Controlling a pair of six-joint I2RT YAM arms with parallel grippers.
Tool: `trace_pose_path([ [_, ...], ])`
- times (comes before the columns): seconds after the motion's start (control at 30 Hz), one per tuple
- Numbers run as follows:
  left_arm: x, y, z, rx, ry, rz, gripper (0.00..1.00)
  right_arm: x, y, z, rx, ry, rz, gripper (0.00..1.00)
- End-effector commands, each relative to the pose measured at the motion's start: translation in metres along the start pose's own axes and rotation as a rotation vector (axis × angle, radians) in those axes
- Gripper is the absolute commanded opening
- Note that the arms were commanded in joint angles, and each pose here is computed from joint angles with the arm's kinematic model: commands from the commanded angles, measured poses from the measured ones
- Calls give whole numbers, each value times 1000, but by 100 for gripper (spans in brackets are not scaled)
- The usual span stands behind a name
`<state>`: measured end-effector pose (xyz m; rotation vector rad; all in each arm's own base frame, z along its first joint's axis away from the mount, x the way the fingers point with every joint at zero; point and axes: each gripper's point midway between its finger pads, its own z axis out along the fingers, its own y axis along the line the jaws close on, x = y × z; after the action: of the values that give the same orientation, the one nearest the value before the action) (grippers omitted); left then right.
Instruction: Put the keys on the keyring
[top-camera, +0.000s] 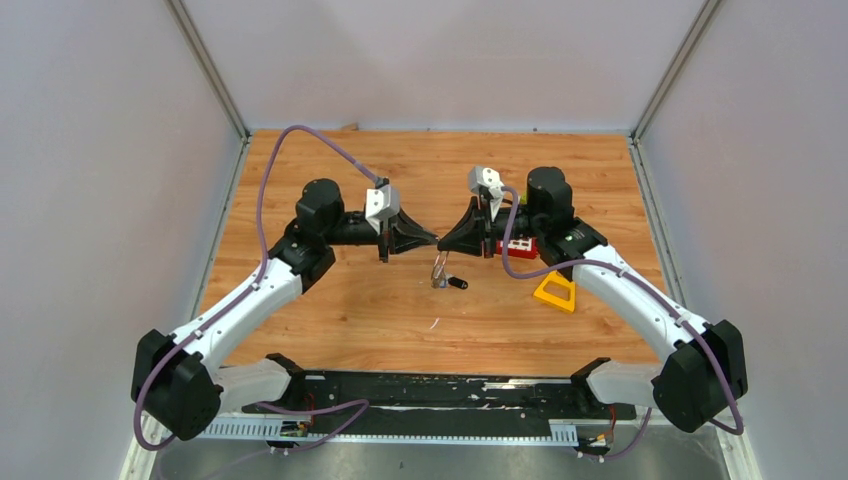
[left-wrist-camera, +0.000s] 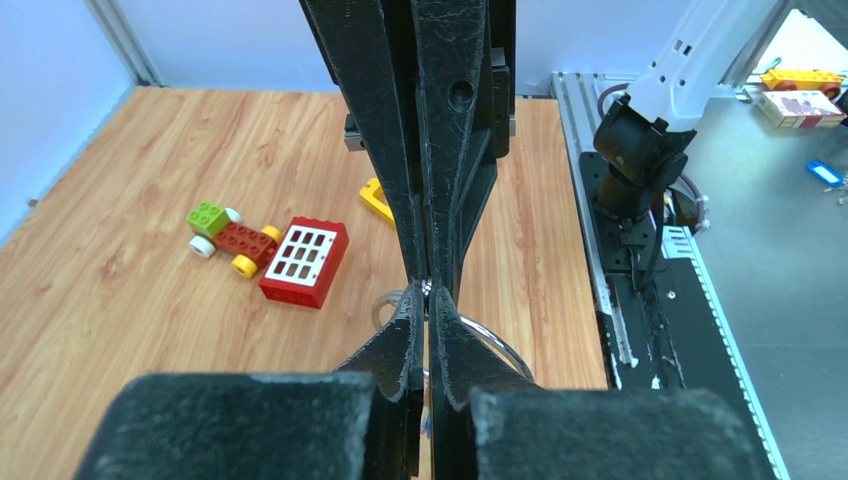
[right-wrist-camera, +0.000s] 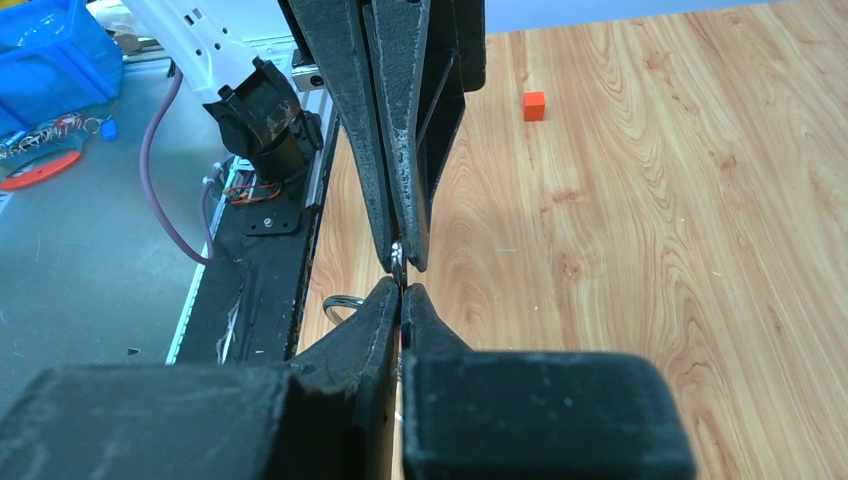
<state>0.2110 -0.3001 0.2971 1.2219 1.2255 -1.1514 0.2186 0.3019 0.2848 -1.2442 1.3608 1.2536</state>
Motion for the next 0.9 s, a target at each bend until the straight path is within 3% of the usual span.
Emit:
trace_pose_path([
  [0.0, -8, 2, 2, 14, -13, 2, 0, -18, 6, -4, -15, -43, -63, 0],
  [0.2, -9, 4, 1, -13, -13, -36, 0, -18, 1, -5, 15, -41, -68, 2],
  [0.37, -13, 6, -4, -65, -16, -27, 0, -14, -5, -8, 57, -2, -96, 26],
  [0.57, -10, 7, -7, -86, 3, -21, 0, -18, -7, -14, 93, 14, -141, 47],
  [0.7, -8, 6, -8, -82, 11, -10, 0, -23, -8, -18, 101, 29, -164, 55],
  [0.87, -7, 3, -9, -66, 22, 18, 0, -32, -7, -22, 114, 34, -189, 57],
])
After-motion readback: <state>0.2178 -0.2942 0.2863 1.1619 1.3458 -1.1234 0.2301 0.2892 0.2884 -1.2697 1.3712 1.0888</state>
